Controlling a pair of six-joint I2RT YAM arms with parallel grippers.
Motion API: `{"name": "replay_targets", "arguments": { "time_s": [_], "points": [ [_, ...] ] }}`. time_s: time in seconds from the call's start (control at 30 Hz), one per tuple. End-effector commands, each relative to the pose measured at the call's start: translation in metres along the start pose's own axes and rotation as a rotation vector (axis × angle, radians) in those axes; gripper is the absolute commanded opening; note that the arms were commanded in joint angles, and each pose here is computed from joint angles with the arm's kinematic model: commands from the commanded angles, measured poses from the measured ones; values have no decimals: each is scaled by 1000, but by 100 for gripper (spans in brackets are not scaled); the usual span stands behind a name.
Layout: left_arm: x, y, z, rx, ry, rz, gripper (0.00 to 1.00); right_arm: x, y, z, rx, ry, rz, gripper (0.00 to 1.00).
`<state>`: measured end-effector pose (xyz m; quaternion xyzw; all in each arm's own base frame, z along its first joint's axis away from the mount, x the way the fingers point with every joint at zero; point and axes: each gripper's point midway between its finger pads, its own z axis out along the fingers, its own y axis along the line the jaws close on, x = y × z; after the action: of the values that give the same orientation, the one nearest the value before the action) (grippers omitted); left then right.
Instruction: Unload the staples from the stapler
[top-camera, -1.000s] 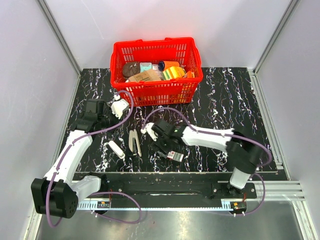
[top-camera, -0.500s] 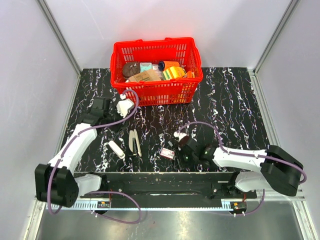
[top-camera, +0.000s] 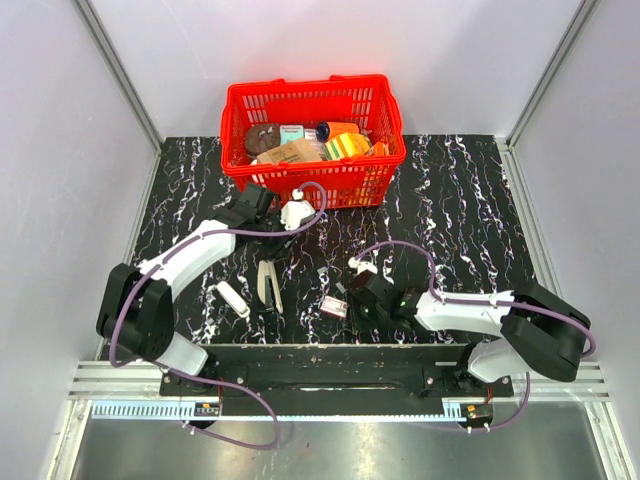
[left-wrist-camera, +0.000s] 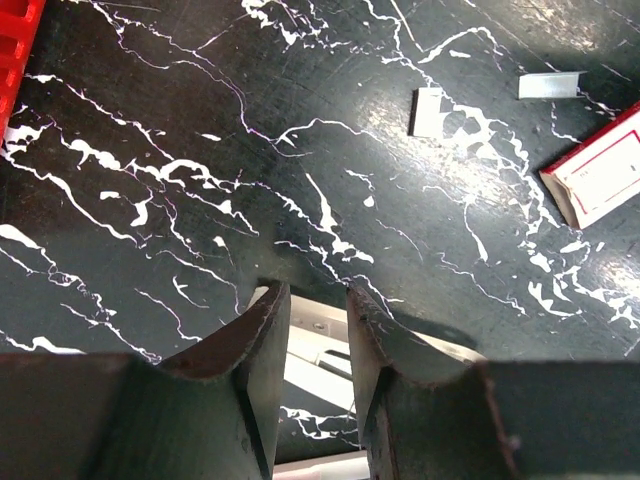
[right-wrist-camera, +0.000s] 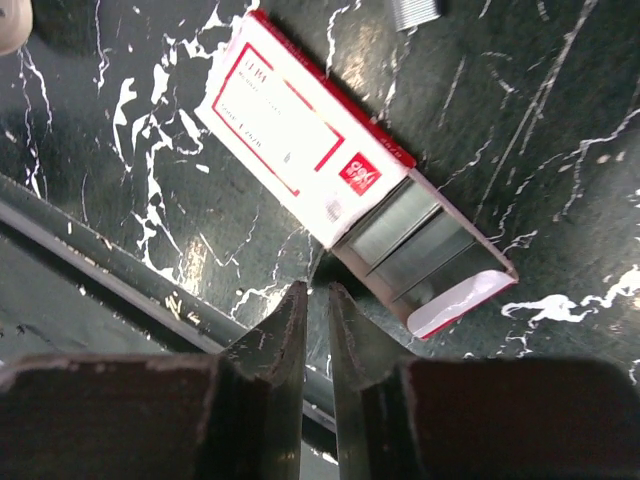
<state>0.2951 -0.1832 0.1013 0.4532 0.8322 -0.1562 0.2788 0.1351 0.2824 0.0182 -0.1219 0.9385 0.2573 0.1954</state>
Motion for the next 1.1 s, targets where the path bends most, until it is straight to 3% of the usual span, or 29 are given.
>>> {"name": "replay_targets", "arguments": {
  "time_s": [0.0,0.33,0.53,0.6,0.7,0.8,0.93,1.07],
  "points": [
    [-26,14,0,-39,-69,9,34,-11,-21,0,126,-59,-4,19],
    [-23,13,-14,-73,-113,14,35,-22,-40,-15,206,-65,-48,20],
    [-14,21,-25,-99,-127,-11,35,-36,4,-24,34,-58,-74,24],
    [-9,24,-29,-107,-128,-28,35,-55,32,-37,-56,-92,-119,29],
    [-4,29,-41,-118,-146,-52,36,-95,58,-61,-77,-173,-258,44],
    [5,32,-50,-124,-149,-68,38,-141,59,-63,4,-219,-410,75],
    [16,34,-62,-117,-157,-96,40,-172,38,-30,67,-160,-589,83],
    [24,36,-75,-103,-190,-127,44,-171,10,9,114,-66,-821,86]
  ]
}}
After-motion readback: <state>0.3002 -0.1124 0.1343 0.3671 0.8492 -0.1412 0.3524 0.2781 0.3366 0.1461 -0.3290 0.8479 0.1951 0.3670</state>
